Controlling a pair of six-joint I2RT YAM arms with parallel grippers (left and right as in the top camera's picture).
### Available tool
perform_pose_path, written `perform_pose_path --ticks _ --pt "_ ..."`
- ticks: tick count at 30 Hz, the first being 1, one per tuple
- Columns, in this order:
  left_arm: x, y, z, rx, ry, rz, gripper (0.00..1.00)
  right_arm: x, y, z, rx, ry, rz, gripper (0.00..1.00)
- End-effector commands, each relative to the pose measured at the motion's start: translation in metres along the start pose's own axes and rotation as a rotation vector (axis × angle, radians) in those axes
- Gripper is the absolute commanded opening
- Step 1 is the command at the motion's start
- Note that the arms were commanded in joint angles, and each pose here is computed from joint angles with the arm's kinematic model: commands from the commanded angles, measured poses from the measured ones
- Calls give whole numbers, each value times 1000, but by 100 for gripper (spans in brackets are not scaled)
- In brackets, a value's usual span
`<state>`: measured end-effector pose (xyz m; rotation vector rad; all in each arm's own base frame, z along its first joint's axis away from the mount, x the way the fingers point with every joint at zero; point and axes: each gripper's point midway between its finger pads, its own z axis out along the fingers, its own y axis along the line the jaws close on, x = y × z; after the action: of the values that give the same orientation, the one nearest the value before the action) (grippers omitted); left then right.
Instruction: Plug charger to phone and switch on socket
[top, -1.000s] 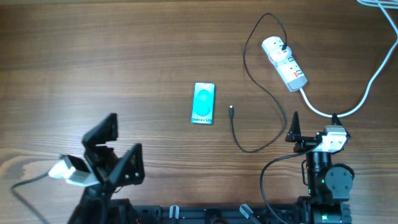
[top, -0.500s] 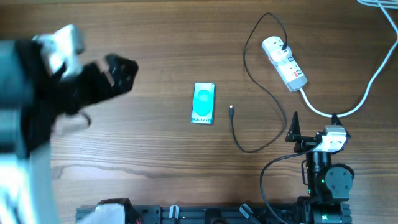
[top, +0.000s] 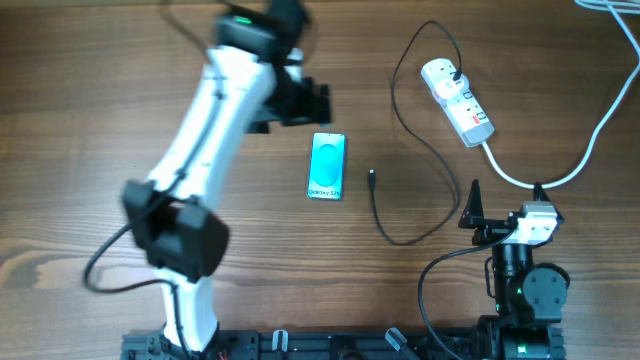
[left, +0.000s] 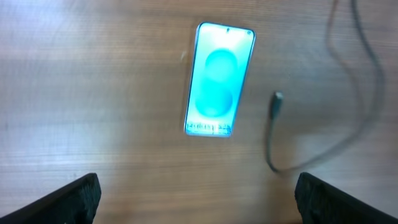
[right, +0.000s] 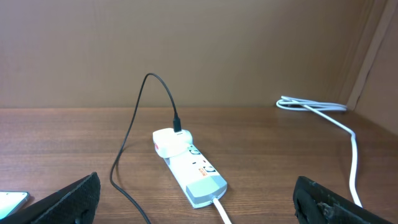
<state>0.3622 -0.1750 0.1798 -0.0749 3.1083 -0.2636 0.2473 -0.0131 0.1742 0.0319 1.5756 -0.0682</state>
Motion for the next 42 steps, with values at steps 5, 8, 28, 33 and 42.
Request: perform_pose_path --ticks 5,8,28,33,42 --pt "-21 -47 46 -162 -153 121 100 -1 -1 0 6 -6 12 100" --pt "-25 -44 64 -167 -131 25 100 -1 -1 0 6 -6 12 100" --pt "-10 -35 159 -117 113 84 99 -1 -1 0 5 -6 12 100" --pt "-12 -36 164 -109 101 96 100 -1 -1 0 6 -6 12 100" --pt "4 -24 187 -135 148 98 100 -1 -1 0 6 -6 12 100"
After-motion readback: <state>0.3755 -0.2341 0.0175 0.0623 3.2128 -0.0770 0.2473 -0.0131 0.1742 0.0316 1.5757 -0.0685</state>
